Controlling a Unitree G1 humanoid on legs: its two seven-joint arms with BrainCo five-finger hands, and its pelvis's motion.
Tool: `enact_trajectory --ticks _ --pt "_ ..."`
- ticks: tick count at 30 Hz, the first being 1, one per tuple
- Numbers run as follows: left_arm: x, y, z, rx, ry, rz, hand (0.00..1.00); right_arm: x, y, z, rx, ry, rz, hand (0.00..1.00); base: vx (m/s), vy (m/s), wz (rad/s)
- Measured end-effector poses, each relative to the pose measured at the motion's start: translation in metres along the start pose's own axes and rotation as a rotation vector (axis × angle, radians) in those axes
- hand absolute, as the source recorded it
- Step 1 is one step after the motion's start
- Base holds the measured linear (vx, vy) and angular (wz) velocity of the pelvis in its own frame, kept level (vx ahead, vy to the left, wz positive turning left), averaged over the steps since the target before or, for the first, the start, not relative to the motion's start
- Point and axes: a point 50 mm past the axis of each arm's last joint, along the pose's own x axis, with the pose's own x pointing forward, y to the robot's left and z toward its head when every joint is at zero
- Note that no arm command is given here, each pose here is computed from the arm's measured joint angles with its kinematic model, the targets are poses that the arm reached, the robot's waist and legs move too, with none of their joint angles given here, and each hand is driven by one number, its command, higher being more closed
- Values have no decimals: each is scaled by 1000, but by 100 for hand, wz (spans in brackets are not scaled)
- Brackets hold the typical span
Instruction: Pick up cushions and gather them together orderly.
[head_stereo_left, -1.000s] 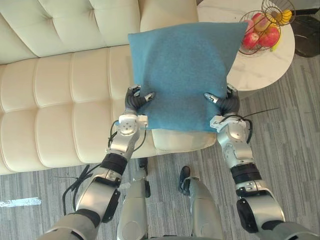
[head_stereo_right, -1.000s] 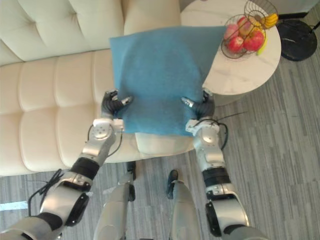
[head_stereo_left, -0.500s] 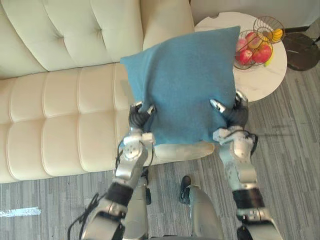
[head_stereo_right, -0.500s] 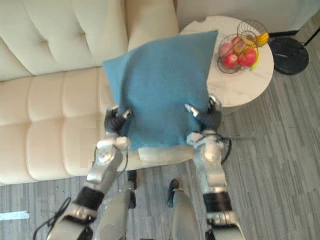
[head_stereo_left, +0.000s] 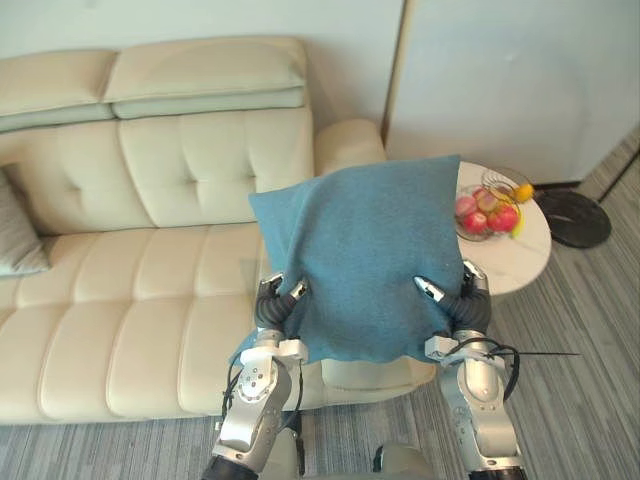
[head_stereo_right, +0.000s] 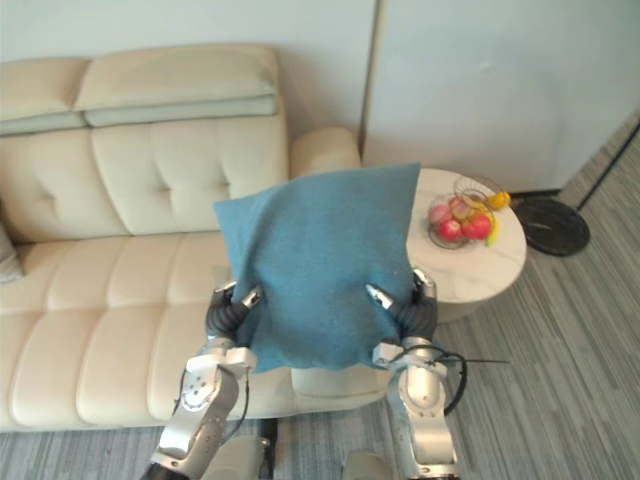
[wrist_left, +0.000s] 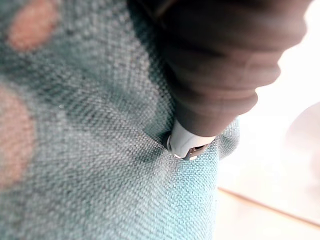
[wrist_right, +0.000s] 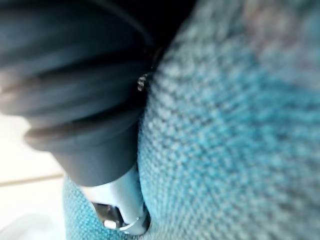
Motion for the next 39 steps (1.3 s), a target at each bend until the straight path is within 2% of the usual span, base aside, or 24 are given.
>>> enact_trajectory --ticks 9,12,15,17,22,28,30,36,39 --pt "-8 -14 -2 -29 11 -49 100 4 -16 2 -46 -12 -44 100 -139 -60 119" --pt "-2 -17 0 -34 -6 -77 100 16 -21 -3 -44 -2 -84 100 -116 -14 131" --pt "6 -30 -13 -21 45 -142 100 21 -36 -8 -62 17 -153 100 -37 77 124" --pt "5 -25 -19 -2 69 -135 100 20 -35 -13 -60 39 -155 100 -26 175 45" --pt "-6 -3 -36 58 167 -122 100 9 -33 -32 -35 135 -156 100 -2 284 17" --pt "-12 6 -42 85 214 -110 100 -4 -35 -46 -13 215 -140 100 129 236 13" --pt "-6 10 -36 139 188 -146 100 -4 -33 -47 25 214 -134 100 300 38 -23" --pt "-14 -13 -41 106 196 -215 100 -38 -59 -33 3 201 -215 100 320 30 64" --pt "-16 -16 -38 85 183 -217 100 -41 -58 -19 26 153 -209 100 415 19 41"
